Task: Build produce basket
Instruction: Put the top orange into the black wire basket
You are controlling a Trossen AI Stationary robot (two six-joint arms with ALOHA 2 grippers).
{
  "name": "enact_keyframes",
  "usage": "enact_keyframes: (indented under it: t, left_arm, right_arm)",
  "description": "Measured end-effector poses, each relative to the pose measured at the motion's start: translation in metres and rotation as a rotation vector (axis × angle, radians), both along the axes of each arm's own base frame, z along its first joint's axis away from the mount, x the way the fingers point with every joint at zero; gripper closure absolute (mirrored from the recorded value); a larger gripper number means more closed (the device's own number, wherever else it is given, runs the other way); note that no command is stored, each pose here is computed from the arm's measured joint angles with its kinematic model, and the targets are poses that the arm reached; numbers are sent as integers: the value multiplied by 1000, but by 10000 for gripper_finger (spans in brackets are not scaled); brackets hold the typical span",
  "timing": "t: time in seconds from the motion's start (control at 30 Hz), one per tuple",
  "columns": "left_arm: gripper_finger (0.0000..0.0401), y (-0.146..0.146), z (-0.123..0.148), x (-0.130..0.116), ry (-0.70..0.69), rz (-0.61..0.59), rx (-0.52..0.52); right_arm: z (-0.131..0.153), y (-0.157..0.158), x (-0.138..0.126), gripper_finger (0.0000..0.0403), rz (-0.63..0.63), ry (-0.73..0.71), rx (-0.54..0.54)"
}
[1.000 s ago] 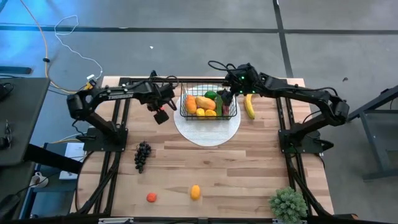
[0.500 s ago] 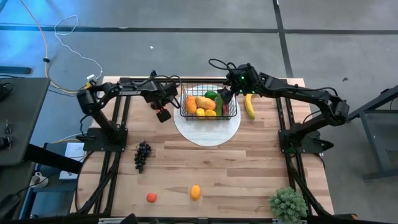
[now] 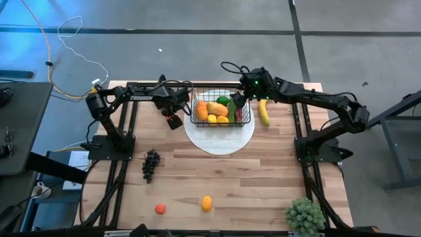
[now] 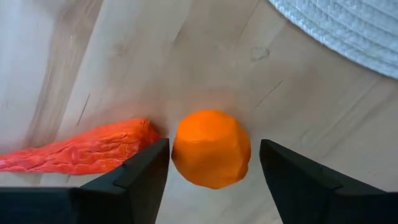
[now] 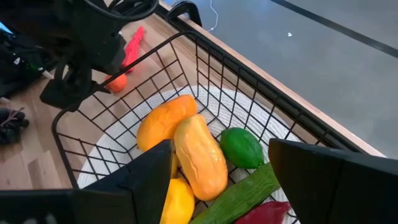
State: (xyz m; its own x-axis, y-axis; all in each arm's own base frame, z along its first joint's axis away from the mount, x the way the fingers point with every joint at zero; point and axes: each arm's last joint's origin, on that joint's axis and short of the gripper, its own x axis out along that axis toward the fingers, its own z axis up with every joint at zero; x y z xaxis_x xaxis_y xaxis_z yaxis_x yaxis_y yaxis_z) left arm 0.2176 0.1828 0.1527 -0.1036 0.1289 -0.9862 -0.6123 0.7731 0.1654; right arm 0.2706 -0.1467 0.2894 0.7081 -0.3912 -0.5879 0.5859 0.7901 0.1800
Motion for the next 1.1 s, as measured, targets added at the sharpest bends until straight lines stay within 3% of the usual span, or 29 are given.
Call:
enact_keyframes:
  t: [0.7,0.9,1.1]
  left_arm:
    - [251,-4,-5,-3,7,4,-38]
    - [269,-9,16,-8,-59,30,-17]
    - [271,-19,54,-17,-230,97,34]
  right_arm:
    - [0,0,0,155,-26,-8,14]
    - [0,0,0,155,-27,-9,16]
    - [0,0,0,155,-37,-18,32]
